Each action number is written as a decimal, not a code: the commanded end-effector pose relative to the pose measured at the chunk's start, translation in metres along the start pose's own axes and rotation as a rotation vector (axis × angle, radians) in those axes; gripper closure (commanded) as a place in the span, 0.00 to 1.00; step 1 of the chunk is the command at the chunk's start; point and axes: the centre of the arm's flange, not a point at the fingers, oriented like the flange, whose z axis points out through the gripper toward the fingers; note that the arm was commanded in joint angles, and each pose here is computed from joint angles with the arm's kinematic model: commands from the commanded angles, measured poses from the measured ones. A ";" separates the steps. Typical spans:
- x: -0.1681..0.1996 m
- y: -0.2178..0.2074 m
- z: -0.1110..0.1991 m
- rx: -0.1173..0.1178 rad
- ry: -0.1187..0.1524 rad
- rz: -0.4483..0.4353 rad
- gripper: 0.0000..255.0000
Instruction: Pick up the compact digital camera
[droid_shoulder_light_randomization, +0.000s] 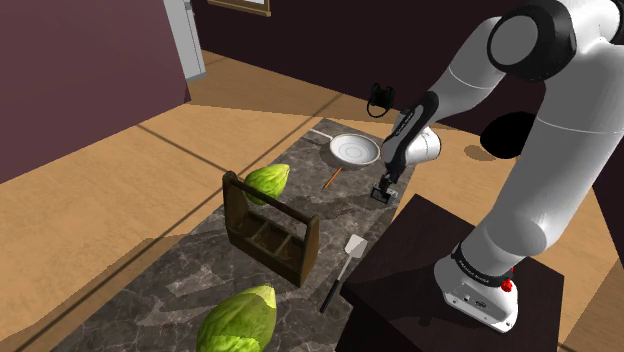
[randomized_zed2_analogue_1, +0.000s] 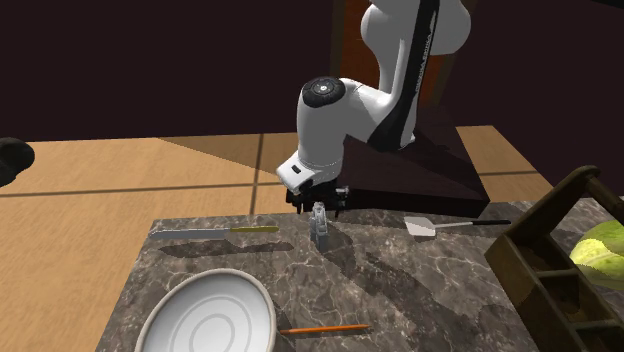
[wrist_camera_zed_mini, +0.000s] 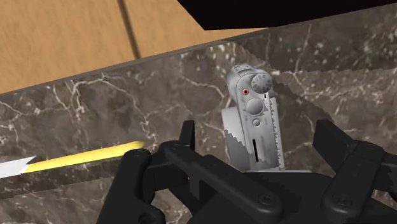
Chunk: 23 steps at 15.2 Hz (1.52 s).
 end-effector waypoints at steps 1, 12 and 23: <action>0.001 -0.001 0.011 -0.001 0.001 0.000 0.00; 0.003 0.000 0.024 -0.001 0.001 0.000 1.00; 0.000 0.000 -0.018 -0.001 0.001 0.000 1.00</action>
